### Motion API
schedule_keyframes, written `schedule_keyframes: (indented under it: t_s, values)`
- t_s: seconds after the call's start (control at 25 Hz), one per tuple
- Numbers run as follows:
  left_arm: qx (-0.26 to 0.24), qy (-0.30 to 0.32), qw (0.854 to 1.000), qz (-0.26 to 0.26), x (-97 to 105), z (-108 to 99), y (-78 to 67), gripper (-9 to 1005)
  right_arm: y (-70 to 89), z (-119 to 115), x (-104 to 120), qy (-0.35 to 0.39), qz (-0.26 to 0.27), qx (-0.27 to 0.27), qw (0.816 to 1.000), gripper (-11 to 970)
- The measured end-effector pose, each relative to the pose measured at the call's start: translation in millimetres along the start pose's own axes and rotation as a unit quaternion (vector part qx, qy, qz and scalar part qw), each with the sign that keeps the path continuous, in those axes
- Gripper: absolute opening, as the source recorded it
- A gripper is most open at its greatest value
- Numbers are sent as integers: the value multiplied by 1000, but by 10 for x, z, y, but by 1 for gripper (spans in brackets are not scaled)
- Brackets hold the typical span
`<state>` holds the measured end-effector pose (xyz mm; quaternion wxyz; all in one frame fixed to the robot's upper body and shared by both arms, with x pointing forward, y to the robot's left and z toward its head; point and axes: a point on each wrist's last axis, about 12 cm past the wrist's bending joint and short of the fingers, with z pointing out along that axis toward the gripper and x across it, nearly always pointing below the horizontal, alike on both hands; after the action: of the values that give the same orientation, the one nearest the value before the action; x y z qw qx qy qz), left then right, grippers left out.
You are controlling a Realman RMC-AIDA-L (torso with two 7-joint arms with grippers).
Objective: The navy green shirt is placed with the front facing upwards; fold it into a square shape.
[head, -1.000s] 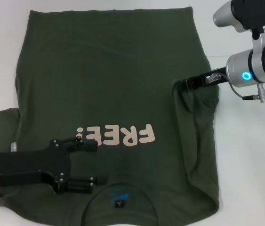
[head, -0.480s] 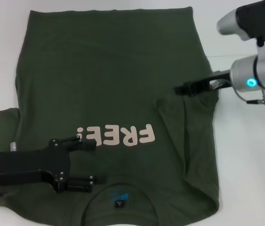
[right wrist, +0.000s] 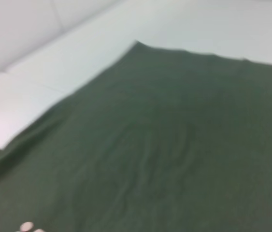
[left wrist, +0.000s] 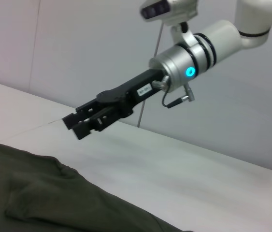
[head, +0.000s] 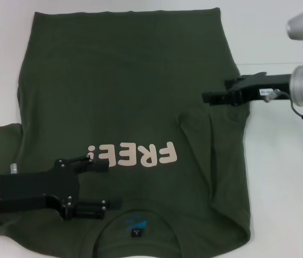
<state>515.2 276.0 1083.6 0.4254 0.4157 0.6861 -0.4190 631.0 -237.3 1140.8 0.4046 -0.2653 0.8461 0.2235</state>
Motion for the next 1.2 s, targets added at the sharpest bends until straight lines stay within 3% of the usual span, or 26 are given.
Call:
schedule_keyframes:
  t_s: [0.12, 0.28, 0.48, 0.72, 1.2]
  values:
    - [-6, -5, 1000, -3, 7, -6, 5, 934, -7, -132, 152, -34, -11, -27, 999, 712]
    - [-16, -9, 1000, -10, 29, -7, 16, 934, -111, -339, 446, -81, -4, -19, 997, 867]
    - [-15, -10, 1000, -13, 37, 10, 17, 934, -202, -468, 750, -88, 3, 3, 996, 936]
    - [-17, -8, 1000, -12, 33, 35, 28, 934, -276, -437, 920, -57, 8, 27, 998, 932]
    - [-21, -8, 1000, -14, 51, 44, 22, 934, -155, -67, 820, 54, -49, 11, 997, 931]
